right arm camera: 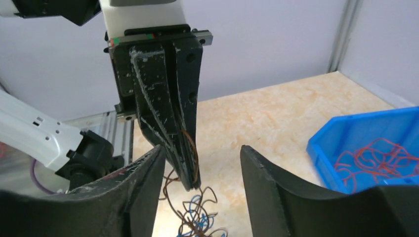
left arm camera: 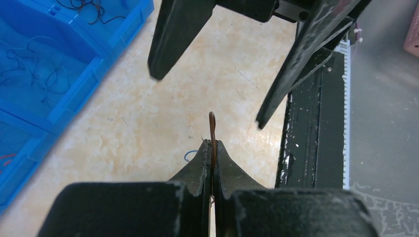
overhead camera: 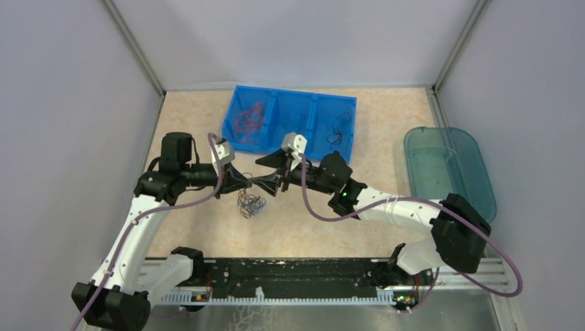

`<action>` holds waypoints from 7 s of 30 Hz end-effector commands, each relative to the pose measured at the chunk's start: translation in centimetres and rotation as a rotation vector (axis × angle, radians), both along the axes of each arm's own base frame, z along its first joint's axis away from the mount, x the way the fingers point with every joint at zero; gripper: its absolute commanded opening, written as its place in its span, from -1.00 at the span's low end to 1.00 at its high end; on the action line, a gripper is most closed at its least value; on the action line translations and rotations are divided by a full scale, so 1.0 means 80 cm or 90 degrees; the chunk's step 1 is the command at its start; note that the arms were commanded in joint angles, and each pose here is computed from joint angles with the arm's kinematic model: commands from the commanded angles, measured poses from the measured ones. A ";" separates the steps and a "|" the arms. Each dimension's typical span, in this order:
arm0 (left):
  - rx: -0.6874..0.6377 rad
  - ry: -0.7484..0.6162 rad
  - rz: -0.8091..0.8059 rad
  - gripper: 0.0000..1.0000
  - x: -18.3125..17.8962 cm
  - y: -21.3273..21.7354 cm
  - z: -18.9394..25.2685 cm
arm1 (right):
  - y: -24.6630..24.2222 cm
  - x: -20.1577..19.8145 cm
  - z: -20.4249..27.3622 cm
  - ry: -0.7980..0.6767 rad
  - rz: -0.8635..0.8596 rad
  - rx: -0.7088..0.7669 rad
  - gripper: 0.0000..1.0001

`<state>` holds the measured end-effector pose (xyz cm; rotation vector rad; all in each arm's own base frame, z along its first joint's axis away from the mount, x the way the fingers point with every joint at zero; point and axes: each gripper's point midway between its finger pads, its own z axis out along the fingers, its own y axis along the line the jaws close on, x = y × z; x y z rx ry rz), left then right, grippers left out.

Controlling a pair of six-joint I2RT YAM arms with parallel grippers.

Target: Untangle the cables

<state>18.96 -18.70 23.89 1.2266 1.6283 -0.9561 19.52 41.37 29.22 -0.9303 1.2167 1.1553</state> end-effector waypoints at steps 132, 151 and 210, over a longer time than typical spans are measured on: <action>-0.400 -0.296 -0.034 -1.00 -0.064 -0.026 0.492 | 0.043 0.022 -0.042 0.039 -0.020 0.038 -0.26; -0.474 -0.532 0.056 -1.00 -0.067 0.005 0.604 | 0.024 0.010 -0.174 0.152 -0.049 -0.042 -0.35; -0.500 -1.304 0.603 -1.00 -0.159 0.191 0.776 | -0.223 0.128 -0.245 0.333 -0.645 -0.121 -1.00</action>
